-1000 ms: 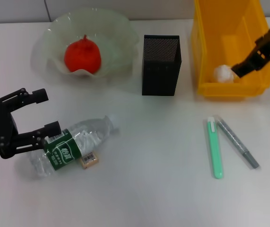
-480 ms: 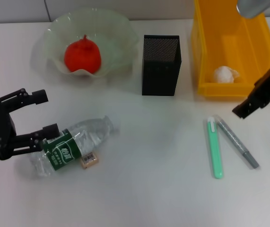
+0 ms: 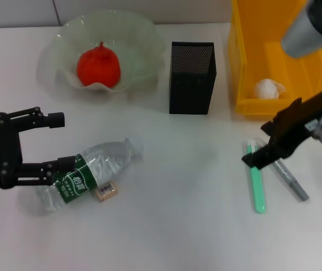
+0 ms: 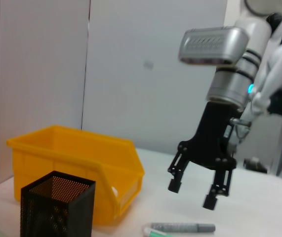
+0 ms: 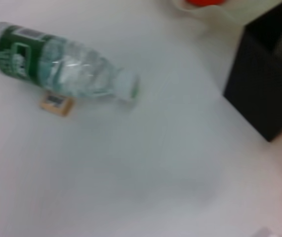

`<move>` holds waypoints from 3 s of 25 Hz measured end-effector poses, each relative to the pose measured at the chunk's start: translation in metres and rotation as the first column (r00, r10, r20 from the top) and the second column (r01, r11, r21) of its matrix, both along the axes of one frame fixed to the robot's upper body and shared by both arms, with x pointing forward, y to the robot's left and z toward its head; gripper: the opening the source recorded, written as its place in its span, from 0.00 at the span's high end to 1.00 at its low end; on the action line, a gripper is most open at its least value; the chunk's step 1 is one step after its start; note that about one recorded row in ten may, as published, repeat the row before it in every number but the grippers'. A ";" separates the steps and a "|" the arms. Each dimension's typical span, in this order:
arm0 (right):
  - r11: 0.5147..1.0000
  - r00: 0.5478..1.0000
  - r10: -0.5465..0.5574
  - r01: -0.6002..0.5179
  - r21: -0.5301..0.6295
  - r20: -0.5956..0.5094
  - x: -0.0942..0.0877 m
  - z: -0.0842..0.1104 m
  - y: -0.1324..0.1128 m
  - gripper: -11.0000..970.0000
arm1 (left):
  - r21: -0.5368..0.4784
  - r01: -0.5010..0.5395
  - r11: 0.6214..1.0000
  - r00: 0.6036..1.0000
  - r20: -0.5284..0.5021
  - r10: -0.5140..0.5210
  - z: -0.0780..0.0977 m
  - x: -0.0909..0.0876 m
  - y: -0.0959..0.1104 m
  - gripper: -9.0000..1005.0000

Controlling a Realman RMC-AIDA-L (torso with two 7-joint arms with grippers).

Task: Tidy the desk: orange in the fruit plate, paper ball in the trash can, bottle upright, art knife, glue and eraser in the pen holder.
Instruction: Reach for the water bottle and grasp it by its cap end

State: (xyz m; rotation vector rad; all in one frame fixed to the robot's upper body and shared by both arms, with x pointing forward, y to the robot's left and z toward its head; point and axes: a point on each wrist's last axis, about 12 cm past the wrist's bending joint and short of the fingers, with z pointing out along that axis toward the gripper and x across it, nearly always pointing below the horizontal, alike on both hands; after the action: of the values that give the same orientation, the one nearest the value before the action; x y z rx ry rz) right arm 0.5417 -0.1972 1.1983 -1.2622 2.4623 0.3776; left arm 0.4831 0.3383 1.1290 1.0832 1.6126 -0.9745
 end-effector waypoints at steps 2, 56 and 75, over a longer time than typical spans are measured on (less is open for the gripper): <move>0.999 0.999 0.040 -0.041 0.030 0.018 -0.005 -0.009 -0.007 0.16 | 0.039 0.005 0.999 1.000 -0.010 -0.005 0.010 0.006 -0.004 0.16; 0.829 0.953 0.097 -0.238 0.506 0.288 -0.070 -0.090 -0.109 0.16 | 0.826 0.014 0.564 0.965 -0.159 0.208 0.005 0.102 -0.205 0.16; 0.827 0.950 0.101 -0.246 0.506 0.297 -0.064 -0.089 -0.106 0.16 | 0.848 -0.003 0.529 0.961 -0.143 0.235 -0.006 0.107 -0.203 0.36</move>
State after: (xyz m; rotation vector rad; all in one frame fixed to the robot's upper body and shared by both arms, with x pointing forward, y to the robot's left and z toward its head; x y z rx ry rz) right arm 0.4775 -0.3031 1.1092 -1.1942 1.8350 0.8316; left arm 0.5905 0.1355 1.1230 1.4814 2.4449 -0.1434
